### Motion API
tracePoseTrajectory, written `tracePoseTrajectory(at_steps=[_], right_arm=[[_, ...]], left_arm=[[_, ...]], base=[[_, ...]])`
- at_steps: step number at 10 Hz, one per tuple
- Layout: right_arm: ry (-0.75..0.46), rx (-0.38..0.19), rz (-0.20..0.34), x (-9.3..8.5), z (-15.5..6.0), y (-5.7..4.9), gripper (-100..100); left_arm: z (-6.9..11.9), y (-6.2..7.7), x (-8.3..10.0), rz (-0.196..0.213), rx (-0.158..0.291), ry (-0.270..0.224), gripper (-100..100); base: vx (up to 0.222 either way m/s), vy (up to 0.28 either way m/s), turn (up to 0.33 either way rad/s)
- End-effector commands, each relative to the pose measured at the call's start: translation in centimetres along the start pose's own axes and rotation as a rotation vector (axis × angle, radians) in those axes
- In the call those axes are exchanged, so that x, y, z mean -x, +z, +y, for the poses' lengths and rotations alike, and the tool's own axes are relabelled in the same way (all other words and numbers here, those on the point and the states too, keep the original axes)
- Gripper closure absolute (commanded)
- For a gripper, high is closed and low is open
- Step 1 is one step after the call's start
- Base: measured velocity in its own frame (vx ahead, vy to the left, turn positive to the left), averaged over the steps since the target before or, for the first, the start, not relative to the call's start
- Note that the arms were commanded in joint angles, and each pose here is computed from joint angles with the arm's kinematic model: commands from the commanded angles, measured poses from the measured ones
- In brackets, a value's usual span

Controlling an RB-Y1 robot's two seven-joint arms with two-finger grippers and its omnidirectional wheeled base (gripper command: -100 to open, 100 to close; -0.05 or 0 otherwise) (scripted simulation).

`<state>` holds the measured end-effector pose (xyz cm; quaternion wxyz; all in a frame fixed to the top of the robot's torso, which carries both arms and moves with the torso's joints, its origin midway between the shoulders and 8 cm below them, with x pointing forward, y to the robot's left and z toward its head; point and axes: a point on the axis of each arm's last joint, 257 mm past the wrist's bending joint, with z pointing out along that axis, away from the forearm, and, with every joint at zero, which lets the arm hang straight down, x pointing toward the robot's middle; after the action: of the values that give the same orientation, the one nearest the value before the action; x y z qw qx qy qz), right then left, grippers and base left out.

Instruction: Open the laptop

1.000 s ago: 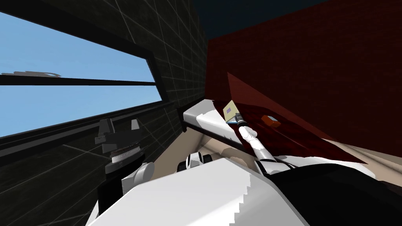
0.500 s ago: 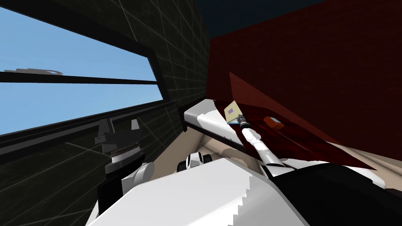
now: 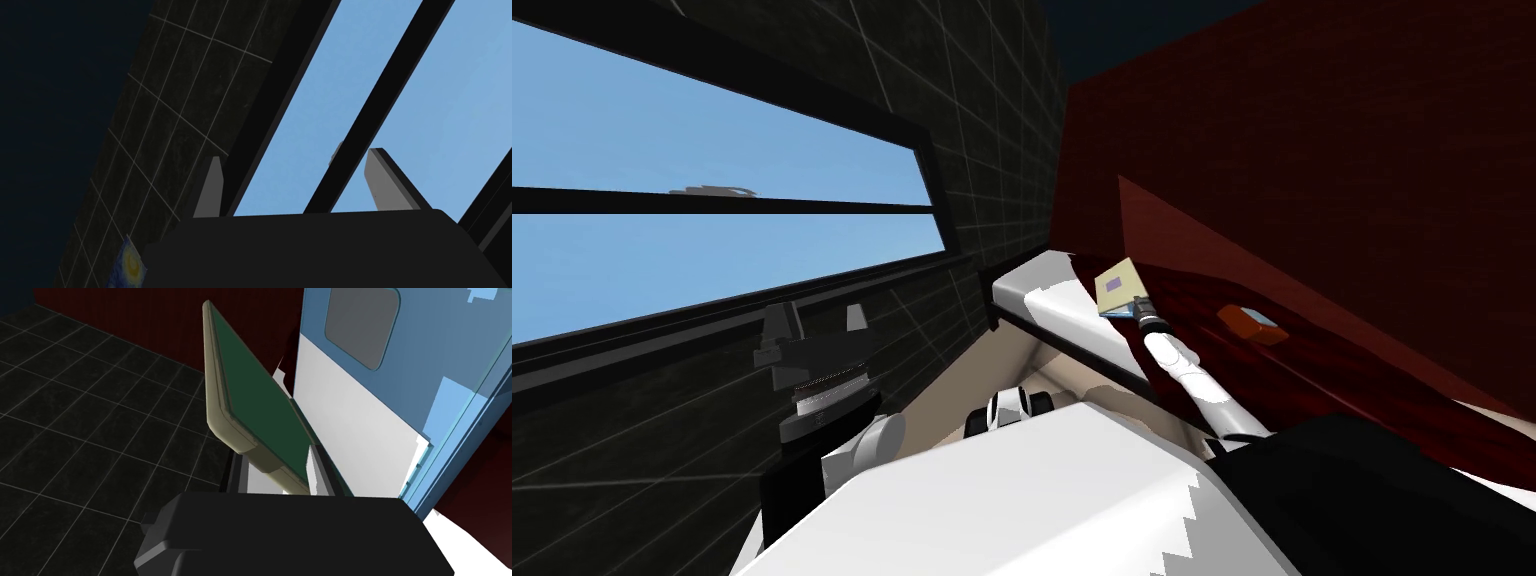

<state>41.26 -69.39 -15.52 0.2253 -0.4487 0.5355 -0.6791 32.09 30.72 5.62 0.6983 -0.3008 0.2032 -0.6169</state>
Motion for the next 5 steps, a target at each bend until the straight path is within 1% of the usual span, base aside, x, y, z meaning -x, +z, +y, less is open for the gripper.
tracePoseTrajectory(at_steps=[1, 2, 3, 4, 5], right_arm=[[0.071, 0.025, 0.007, -0.3, 1.3, -0.6, 100], [0.100, 0.028, 0.010, -0.4, 1.3, -0.6, 100], [0.012, 0.020, 0.061, -4.1, 1.3, -1.1, 100], [0.053, 0.028, 0.029, -3.6, 0.3, -0.3, -100], [0.054, 0.028, 0.027, -4.0, -0.1, -0.1, -100]], left_arm=[[0.0, 0.0, 0.0, 0.000, 0.000, 0.000, 0], [0.0, 0.0, 0.0, 0.000, 0.000, 0.000, 0], [0.0, 0.0, 0.0, 0.000, 0.000, 0.000, 0], [0.0, 0.0, 0.0, 0.000, 0.000, 0.000, 0], [0.0, 0.0, 0.0, 0.000, 0.000, 0.000, 0]], base=[[0.010, -0.001, -0.021], [0.000, 0.000, 0.000], [-0.052, 0.033, 0.302], [-0.016, 0.046, 0.028], [0.029, 0.051, -0.112]])
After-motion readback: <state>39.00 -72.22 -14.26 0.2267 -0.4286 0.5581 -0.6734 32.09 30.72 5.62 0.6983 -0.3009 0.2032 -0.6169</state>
